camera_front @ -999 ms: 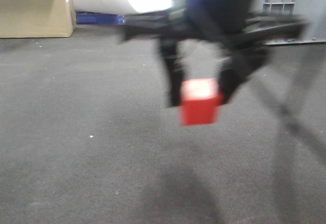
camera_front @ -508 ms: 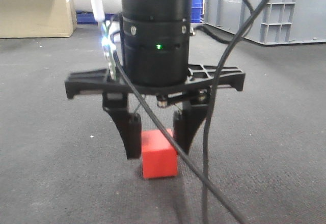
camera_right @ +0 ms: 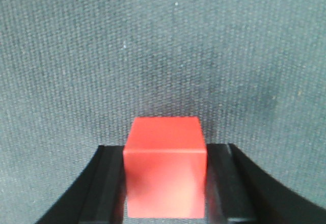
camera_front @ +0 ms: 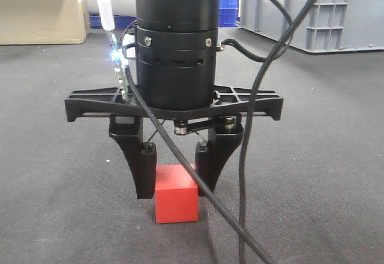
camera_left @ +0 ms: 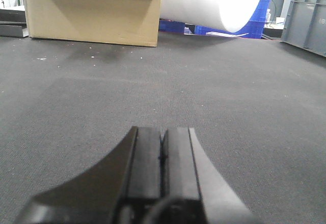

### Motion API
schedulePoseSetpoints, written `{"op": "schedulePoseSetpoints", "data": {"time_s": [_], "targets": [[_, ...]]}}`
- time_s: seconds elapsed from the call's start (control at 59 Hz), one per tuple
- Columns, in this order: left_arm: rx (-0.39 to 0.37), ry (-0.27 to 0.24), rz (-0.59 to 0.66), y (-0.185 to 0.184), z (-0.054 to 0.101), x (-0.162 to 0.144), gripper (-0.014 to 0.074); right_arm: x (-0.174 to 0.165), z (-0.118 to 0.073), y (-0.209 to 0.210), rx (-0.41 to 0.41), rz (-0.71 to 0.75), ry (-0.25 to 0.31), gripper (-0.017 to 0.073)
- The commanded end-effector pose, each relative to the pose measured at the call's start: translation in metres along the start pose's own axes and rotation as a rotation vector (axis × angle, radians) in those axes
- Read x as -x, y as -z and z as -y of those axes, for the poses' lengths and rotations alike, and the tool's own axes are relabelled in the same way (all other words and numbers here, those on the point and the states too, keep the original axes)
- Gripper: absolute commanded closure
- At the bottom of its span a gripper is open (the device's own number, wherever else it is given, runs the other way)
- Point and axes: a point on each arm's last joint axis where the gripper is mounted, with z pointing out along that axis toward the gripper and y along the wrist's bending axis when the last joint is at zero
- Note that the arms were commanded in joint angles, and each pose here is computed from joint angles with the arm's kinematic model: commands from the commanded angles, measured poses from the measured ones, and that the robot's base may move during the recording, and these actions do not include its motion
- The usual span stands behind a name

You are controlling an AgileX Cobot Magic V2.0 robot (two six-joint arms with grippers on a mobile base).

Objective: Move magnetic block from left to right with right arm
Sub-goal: 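Lower the red cube onto the carpet with the right gripper, then open the right gripper to release the red cube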

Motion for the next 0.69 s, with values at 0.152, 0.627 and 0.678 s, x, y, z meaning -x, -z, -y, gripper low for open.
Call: {"op": "schedulePoseSetpoints", "data": {"time_s": [0.152,0.627,0.678], "targets": [[-0.004,0.004,0.094,0.001,0.000,0.006,0.0710,0.003,-0.001,0.027,0.067,0.058,-0.005,0.0171],[-0.004,0.004,0.094,0.001,0.000,0.006,0.0710,0.001,0.002,0.041,0.085,0.077,-0.009,-0.0063],[-0.004,0.004,0.094,0.001,0.000,0.006,0.0710,-0.001,0.003,0.050,0.103,0.093,-0.008,-0.0063]]}}
